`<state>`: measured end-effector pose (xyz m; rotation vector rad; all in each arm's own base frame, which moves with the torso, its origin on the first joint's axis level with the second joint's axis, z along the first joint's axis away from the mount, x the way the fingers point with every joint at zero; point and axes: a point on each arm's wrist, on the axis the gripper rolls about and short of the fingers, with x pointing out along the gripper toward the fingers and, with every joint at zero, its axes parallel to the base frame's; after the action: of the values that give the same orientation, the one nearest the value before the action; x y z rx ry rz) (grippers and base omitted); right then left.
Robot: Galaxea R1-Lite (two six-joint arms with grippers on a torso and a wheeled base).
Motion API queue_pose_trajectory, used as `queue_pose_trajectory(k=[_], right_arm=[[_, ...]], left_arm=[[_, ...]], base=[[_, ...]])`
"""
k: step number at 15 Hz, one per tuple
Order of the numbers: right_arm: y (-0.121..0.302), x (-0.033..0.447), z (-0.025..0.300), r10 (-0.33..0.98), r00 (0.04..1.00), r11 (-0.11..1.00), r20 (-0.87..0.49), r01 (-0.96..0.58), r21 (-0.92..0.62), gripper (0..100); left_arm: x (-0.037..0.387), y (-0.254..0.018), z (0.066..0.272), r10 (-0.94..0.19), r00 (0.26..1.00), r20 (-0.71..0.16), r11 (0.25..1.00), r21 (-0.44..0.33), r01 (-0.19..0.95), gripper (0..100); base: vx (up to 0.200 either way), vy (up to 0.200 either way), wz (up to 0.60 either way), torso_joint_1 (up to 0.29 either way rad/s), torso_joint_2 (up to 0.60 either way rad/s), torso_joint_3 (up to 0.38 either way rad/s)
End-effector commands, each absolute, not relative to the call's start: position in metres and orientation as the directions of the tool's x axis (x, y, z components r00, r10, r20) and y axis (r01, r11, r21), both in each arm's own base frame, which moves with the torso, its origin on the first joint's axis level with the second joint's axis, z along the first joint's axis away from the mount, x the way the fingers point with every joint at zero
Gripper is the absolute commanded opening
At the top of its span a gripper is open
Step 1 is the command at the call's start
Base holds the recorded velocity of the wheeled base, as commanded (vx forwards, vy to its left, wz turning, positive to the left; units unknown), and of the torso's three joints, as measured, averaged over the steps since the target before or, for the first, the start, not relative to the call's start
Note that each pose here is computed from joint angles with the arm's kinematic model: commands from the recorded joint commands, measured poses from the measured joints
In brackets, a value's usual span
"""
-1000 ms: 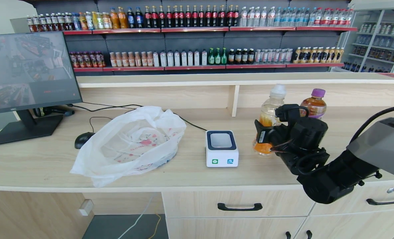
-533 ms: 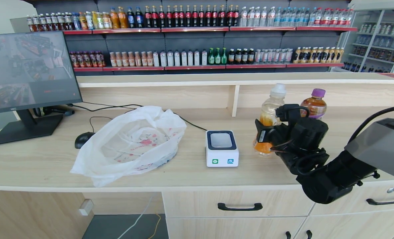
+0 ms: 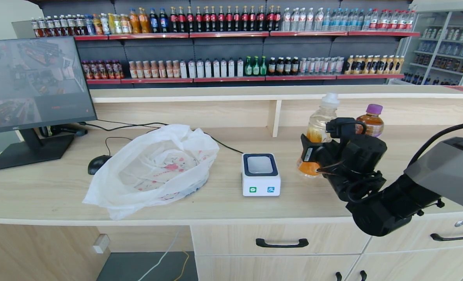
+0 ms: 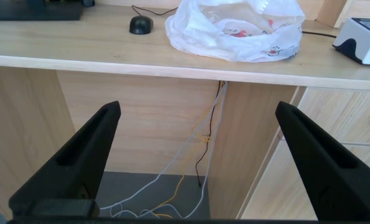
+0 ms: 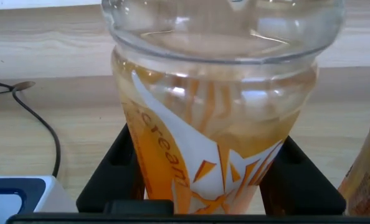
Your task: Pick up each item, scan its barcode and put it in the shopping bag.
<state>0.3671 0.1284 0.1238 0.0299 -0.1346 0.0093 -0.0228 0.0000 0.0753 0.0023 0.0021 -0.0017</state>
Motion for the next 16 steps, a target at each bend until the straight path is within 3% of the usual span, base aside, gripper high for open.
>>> queue_pose_trajectory(k=[1,9,16], right_arm=[[0.128,0.370,0.135,0.002,0.985,0.999,0.172,-0.009,0.041,0],[0.119,0.338,0.187,0.011,0.963,0.997,0.269,-0.032,0.075,0],[0.107,0.267,0.193,0.112,0.976,0.987,0.189,-0.132,0.096,0]], left_arm=[[-0.023,0.000,0.075,-0.002,1.000,-0.002,1.000,0.003,0.002,100],[-0.023,0.000,0.075,-0.002,1.000,-0.002,1.000,0.003,0.002,100],[-0.023,0.000,0.075,-0.002,1.000,-0.002,1.000,0.003,0.002,100]], base=[[0.000,0.000,0.00,0.000,0.00,0.000],[0.000,0.000,0.00,0.000,0.00,0.000],[0.000,0.000,0.00,0.000,0.00,0.000]])
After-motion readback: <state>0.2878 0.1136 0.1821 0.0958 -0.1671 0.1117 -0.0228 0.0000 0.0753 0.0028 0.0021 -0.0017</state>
